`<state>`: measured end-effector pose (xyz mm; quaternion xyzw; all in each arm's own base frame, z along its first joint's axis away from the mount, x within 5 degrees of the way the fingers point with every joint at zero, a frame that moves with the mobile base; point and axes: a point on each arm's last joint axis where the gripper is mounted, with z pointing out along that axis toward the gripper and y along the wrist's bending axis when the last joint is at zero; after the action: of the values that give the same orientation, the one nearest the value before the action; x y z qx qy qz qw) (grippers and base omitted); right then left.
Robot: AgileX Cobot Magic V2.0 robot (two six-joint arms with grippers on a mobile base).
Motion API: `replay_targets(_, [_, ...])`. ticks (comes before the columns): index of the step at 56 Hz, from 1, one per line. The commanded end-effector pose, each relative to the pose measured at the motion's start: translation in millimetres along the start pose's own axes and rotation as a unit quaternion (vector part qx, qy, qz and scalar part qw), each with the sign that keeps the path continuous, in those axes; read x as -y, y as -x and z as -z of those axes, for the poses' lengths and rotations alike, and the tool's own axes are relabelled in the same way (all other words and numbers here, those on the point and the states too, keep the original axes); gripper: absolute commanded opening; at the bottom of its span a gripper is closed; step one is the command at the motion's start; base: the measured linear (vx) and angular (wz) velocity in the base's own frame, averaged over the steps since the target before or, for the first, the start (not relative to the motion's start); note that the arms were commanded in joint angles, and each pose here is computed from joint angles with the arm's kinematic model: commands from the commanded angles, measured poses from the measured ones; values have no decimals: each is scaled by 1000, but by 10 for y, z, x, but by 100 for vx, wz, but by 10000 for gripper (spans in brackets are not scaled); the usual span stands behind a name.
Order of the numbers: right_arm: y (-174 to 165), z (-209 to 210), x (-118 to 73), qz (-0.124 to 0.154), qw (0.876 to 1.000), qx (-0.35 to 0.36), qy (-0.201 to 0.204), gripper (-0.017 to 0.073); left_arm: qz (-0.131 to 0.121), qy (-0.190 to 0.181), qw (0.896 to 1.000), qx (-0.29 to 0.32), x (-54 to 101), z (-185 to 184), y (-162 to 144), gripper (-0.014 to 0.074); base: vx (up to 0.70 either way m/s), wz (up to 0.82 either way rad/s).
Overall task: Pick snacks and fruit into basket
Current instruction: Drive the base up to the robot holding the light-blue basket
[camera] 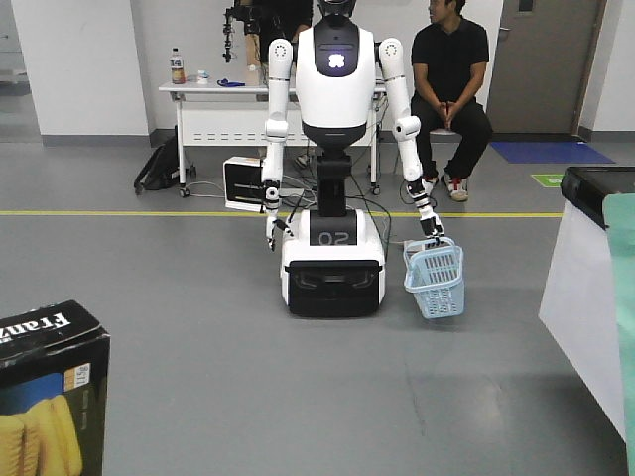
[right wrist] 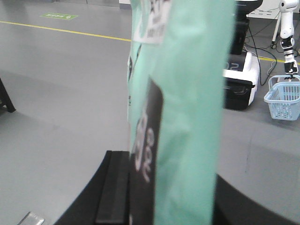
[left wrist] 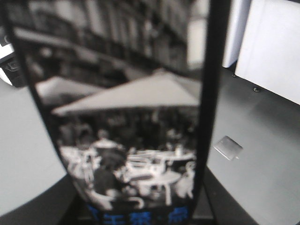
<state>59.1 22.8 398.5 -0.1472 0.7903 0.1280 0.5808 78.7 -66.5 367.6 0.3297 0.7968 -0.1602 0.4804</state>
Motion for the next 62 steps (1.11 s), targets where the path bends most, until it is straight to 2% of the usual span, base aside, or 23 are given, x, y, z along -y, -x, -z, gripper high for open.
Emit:
replay_targets(1, [177,52,-7,10,998,62,3,-7,3,6,998,66,-14,84,183,-8,54,-7])
replay_targets(62, [177,52,-7,10,998,62,3,-7,3,6,998,66,-14,84,183,-8,52,-1])
